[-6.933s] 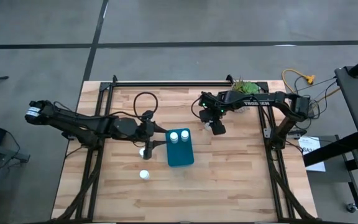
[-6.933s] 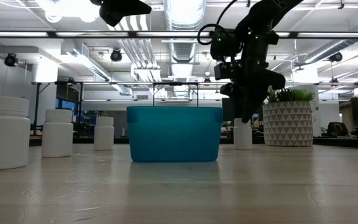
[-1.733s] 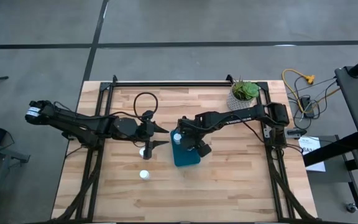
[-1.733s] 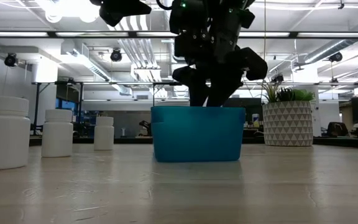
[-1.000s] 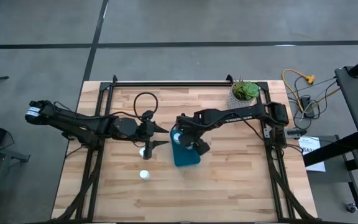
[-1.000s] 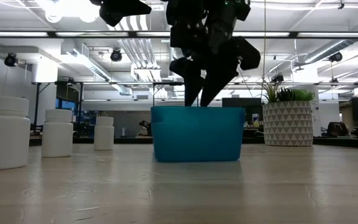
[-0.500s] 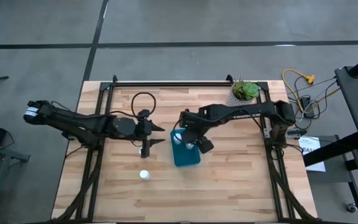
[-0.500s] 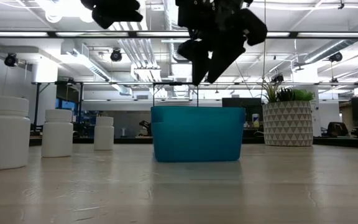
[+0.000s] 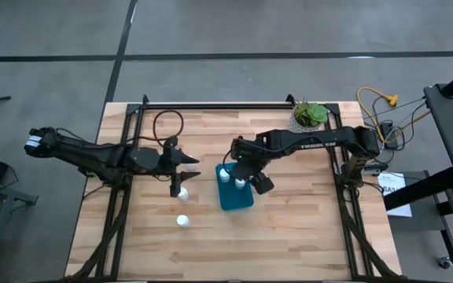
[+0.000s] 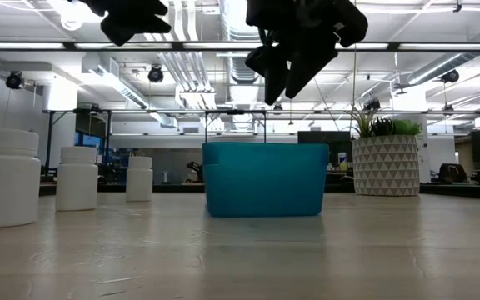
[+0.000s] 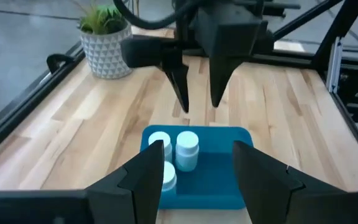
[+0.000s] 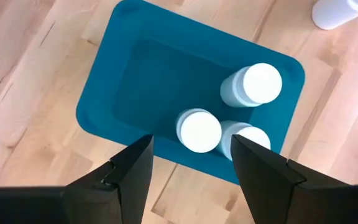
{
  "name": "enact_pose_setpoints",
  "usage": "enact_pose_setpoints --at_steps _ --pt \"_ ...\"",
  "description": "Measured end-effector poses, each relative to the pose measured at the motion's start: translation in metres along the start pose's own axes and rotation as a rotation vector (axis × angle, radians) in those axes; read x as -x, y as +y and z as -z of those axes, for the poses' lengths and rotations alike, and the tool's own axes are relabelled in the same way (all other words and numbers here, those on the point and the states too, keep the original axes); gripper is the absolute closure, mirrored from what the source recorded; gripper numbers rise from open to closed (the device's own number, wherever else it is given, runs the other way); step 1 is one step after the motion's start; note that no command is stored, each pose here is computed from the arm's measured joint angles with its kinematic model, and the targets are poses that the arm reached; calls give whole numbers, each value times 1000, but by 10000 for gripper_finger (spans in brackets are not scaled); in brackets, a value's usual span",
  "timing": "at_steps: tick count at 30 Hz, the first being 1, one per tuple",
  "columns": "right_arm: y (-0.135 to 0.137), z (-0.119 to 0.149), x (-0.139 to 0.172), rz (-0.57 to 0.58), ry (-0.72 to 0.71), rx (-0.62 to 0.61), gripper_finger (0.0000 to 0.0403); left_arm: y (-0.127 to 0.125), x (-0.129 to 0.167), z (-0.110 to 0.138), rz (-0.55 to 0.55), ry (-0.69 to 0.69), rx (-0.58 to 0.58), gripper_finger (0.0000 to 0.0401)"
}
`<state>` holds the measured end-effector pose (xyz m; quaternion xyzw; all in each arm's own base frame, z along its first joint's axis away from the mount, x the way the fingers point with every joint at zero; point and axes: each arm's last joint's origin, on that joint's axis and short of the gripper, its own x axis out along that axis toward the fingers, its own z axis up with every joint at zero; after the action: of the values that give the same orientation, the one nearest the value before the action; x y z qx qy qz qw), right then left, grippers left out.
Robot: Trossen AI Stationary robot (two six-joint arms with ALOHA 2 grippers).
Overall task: Pick and place pill bottles into a basket
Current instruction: Put the white pill bottle into the blue bin
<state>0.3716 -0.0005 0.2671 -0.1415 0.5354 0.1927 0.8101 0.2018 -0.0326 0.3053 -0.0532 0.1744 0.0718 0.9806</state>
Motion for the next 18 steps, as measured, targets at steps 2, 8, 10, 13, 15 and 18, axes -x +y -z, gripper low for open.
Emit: enact_pose_setpoints --at_steps 2,8,10,13,15,18 --pt "0 2 -2 -4 6 0 195 0 4 -1 5 -14 15 228" --pt "1 7 -10 -10 15 -3 197 -6 7 2 41 -13 19 228" --pt "0 7 -11 -18 3 -5 199 -10 9 1 59 -27 16 228" --pt "-3 9 -11 -28 -47 -1 200 -14 11 -1 82 -52 14 228" --pt "-6 13 -9 -10 -72 -1 200 -16 12 0 82 -50 8 228" --pt "-8 22 1 21 -112 -21 200 -20 15 0 77 -61 5 228"
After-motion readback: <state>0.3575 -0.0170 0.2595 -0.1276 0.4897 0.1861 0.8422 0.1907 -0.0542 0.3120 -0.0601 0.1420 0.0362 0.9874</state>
